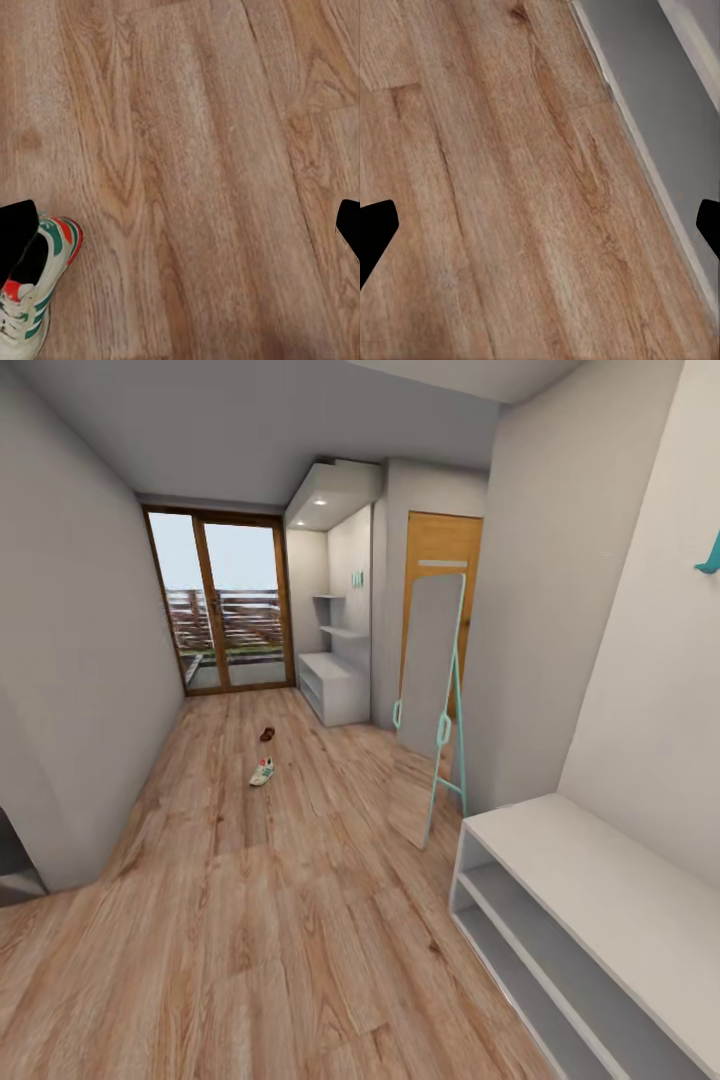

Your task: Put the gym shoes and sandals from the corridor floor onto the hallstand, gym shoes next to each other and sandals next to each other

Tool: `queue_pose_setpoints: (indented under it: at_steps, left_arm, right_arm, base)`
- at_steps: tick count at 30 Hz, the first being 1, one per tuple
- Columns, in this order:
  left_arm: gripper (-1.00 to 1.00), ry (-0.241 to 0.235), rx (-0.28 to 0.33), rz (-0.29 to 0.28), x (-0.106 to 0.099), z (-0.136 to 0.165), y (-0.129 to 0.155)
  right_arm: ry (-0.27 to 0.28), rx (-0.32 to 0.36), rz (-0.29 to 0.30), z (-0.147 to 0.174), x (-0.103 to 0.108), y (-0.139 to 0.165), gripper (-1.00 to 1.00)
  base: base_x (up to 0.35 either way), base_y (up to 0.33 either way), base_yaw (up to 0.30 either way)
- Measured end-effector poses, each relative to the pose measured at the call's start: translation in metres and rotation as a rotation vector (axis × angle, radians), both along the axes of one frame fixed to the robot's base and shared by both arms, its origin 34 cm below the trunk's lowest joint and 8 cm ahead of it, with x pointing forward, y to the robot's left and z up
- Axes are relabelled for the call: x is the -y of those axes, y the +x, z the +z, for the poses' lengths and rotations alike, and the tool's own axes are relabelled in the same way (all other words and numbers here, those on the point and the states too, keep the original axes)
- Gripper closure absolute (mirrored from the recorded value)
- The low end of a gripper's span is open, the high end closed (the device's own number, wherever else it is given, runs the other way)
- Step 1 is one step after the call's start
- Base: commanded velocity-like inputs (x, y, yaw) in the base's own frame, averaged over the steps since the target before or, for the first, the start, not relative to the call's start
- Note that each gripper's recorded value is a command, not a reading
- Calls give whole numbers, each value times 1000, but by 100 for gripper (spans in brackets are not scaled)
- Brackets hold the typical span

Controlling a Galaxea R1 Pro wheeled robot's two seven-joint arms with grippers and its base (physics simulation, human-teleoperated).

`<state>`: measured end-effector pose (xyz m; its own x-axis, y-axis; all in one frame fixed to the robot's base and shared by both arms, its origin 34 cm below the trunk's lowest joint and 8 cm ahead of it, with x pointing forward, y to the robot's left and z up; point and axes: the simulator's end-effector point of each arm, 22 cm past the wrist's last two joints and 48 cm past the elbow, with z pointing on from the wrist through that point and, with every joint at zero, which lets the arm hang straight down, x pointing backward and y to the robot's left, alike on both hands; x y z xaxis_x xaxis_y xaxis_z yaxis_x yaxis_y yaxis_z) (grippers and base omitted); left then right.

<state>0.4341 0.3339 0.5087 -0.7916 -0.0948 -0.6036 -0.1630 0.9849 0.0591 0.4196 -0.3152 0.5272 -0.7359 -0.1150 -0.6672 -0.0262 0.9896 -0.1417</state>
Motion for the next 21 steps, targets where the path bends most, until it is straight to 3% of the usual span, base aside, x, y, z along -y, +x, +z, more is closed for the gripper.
queue_pose_setpoints:
  at_steps: [12,21]
  left_arm:
    - [-100,0,2,0,0,0,0]
    - [-100,2,-3,0,-1,-2,-2]
  right_arm:
    - [-5,5,7,1,1,2,-100]
    - [-4,-2,6,-1,1,0,-100]
  base:
    - [328,0,6]
    - [338,0,159]
